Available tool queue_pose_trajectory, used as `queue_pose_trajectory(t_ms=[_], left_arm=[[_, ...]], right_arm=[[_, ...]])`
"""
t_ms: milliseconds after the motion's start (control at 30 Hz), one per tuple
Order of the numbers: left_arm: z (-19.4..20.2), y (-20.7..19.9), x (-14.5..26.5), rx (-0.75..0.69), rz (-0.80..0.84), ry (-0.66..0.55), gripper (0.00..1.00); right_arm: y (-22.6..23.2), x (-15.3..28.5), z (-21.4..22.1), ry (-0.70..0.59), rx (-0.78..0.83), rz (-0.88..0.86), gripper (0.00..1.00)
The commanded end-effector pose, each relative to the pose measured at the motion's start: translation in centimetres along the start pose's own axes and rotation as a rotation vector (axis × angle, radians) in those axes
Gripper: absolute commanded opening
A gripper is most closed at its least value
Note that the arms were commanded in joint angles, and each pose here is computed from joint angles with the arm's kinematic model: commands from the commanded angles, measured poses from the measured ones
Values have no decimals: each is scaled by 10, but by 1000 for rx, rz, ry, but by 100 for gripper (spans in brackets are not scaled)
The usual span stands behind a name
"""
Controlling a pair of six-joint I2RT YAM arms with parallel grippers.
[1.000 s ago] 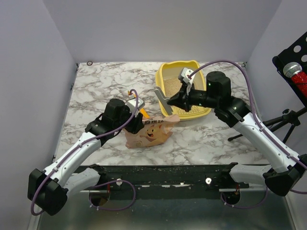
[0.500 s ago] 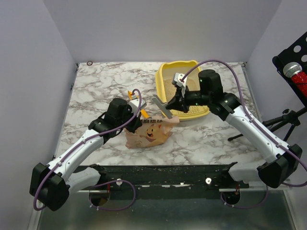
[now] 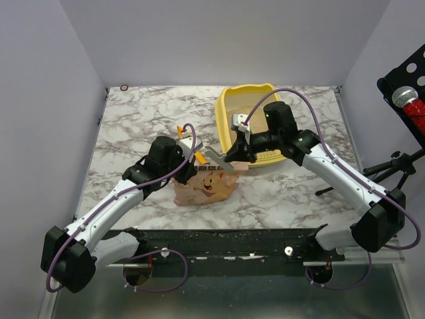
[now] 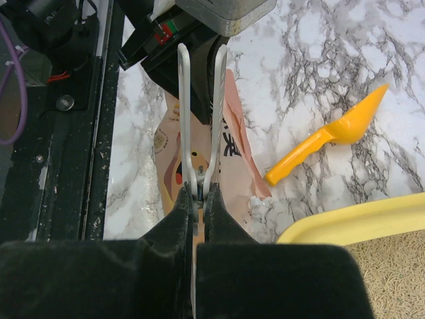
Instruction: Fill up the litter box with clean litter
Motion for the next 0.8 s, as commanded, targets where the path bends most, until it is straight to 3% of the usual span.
queue_pose_trajectory(t_ms=[0,467,767], left_arm=[[2,1,4,-1,-20,14,0],[1,-1,5,7,-11,7,0],[1,-1,4,13,-4,17,0]], right_arm=[[-7,-3,-7,-35,67,-1,0],[-24,-5,8,46,68,91,0],[-10,11,-15,-4,119,105,0]])
Point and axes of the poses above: each gripper's point midway between its finger pads, its own x axis back along the fingers, its own y axis along the line the jaws close on, z = x × y, the point moved 5 cm from there along x, back along the fingers, and after that the axes turned 3 degrees about -x, right-handed, at the moved point
